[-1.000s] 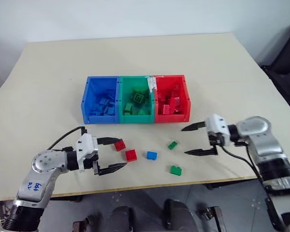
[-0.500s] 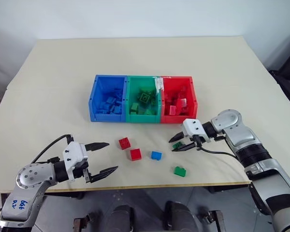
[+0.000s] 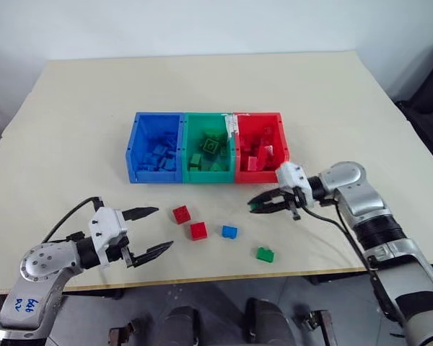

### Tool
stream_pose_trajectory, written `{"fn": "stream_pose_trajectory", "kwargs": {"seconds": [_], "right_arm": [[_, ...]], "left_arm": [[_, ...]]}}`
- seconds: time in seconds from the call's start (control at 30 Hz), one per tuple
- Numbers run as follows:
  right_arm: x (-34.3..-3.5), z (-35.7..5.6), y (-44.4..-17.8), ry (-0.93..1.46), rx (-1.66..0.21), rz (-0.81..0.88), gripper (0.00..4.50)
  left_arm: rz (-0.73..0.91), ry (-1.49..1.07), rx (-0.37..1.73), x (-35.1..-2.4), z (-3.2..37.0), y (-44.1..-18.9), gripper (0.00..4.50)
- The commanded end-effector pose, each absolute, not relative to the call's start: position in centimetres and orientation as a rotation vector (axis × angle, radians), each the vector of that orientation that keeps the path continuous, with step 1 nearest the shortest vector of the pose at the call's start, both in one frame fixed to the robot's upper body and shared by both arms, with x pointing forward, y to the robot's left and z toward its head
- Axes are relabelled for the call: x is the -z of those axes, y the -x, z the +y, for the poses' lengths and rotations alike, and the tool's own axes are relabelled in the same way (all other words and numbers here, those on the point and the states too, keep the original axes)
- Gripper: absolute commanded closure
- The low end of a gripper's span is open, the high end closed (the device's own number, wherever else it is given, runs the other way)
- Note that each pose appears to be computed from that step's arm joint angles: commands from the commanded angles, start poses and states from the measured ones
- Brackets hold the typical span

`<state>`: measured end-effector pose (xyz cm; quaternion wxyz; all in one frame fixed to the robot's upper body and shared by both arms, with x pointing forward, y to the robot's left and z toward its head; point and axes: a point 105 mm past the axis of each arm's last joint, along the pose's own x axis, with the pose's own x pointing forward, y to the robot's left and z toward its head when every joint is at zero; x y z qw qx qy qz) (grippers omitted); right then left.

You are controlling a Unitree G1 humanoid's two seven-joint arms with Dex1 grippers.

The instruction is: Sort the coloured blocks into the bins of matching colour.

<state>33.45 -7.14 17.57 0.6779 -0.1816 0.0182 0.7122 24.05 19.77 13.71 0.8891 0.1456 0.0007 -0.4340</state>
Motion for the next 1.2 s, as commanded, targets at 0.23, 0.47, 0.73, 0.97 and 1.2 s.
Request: {"fn": "stream_pose_trajectory", "kwargs": {"seconds": [0.23,0.47,0.73,0.97,1.2], "right_arm": [[-24.0,-2.0,-40.5,0.413,-1.174,-0.112,4.06],[-24.5,-1.8,-41.0,0.424,-1.175,-0.160,2.43],[-25.0,-8.4,-36.5,0.423,-1.304,-0.329,0.03],[-19.8,-16.9,-29.7,0.506,-1.323,-0.135,0.03],[-15.6,-24.4,-24.7,0.554,-1.128,0.066,0.03]], "left_arm": [[-0.014,-0.271,0.758,-14.5,23.1,-22.0,0.00],[-0.016,-0.246,0.816,-15.1,21.6,-21.5,0.00],[-0.037,-0.271,0.945,-15.5,18.4,-23.3,0.00],[-0.055,-0.312,1.168,-15.1,14.9,-24.6,0.00],[-0.066,-0.320,1.364,-14.5,12.3,-25.5,0.00]]}}
